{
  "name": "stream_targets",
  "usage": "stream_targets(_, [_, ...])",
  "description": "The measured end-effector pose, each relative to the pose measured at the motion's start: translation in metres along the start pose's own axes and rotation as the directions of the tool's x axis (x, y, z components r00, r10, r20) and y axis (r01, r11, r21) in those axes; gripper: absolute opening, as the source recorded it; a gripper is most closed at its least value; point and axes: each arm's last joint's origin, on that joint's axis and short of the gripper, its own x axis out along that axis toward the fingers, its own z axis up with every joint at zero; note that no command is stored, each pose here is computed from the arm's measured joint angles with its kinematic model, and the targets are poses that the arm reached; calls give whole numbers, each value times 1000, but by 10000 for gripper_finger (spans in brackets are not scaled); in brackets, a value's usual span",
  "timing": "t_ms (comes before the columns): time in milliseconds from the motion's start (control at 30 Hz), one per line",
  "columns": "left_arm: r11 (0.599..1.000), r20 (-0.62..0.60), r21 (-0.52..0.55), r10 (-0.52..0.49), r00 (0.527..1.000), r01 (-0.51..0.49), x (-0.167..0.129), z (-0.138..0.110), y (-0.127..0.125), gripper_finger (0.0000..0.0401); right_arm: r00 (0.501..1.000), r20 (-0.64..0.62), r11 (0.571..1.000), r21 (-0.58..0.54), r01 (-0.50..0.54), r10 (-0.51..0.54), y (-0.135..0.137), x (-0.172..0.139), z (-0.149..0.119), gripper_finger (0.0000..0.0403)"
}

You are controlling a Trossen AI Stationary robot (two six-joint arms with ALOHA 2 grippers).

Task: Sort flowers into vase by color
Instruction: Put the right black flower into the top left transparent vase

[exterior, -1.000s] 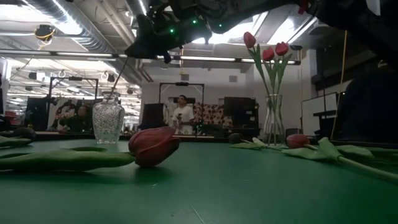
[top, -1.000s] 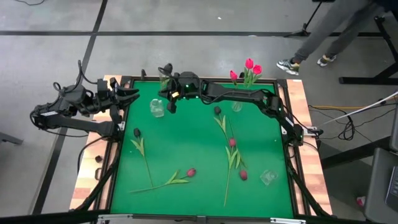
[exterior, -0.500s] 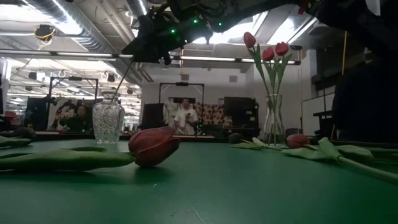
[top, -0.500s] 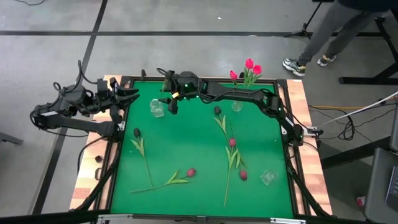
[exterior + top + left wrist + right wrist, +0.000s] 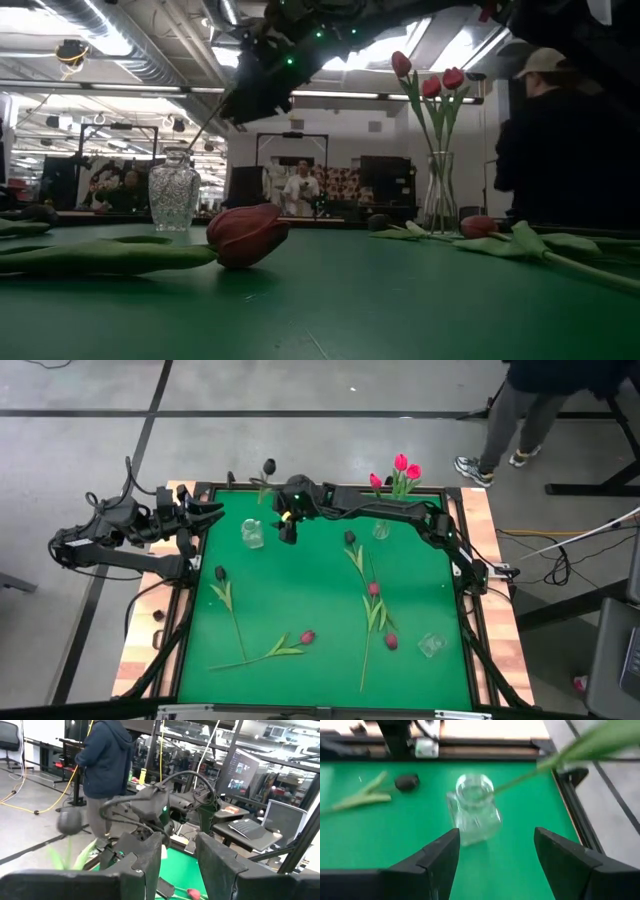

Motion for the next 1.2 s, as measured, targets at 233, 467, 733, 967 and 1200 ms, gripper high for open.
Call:
stream_targets(233, [999, -25, 12, 35, 999, -34, 0, -3, 2, 119, 972, -236, 1000, 4, 3, -2, 4, -17, -6, 255])
stream_targets(467, [998, -93, 14, 64, 994, -63, 2, -10, 3, 119, 880, -475, 999, -23, -28, 14, 28, -45, -7, 252])
stream_targets(733, [998, -174, 8, 70, 982, -70, 15, -18, -1, 119, 799, -597, 988, -71, -140, 71, 76, -74, -5, 252])
stream_targets(967, [999, -240, 27, 52, 969, -47, 30, -29, -7, 119, 769, -636, 994, -32, -104, 60, 89, -162, 14, 252])
stream_targets(1200, [1000, -273, 23, 3, 962, 3, 43, -57, -11, 119, 878, -478, 999, 23, 31, -16, 111, -269, 26, 252])
